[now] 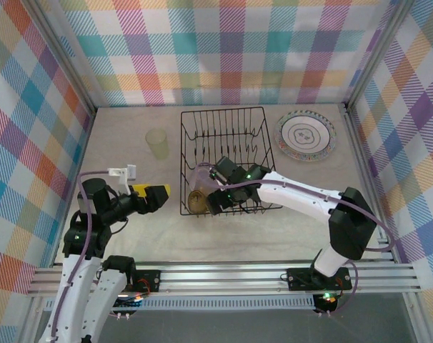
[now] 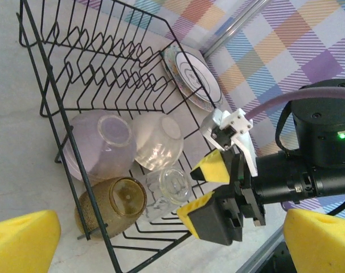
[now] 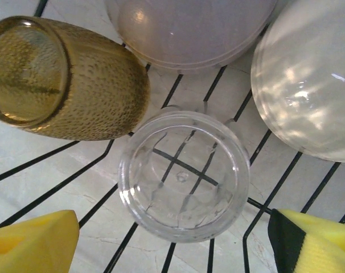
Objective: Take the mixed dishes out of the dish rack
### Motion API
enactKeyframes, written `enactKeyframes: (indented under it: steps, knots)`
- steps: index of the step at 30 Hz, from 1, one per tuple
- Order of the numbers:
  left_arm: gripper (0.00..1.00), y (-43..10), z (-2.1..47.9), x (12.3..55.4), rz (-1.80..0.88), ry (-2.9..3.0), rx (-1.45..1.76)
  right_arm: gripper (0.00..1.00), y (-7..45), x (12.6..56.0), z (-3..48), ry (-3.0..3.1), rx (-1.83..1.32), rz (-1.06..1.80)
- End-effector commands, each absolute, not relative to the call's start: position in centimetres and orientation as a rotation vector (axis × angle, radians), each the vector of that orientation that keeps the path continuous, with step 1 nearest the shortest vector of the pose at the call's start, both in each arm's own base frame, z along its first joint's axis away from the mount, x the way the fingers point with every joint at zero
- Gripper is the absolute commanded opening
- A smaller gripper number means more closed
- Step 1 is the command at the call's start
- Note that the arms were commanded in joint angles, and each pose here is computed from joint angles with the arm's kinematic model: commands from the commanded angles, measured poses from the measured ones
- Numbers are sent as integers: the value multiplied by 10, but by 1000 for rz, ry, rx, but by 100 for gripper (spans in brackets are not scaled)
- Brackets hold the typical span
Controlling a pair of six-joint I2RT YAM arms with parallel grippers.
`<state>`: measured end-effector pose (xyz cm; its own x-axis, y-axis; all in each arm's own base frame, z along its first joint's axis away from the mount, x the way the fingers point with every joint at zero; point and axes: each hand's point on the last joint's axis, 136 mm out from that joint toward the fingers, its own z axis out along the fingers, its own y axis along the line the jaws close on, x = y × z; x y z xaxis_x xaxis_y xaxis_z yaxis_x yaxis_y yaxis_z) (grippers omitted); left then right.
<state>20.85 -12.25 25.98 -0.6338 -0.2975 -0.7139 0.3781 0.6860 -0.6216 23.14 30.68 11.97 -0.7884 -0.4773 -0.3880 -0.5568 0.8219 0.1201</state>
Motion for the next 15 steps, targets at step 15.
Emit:
enactKeyframes:
  steps: [15]
  knots:
    - [100, -121, 263, 198, -992, 1993, 28, 80, 332, 252, 110, 2674, -788, 266]
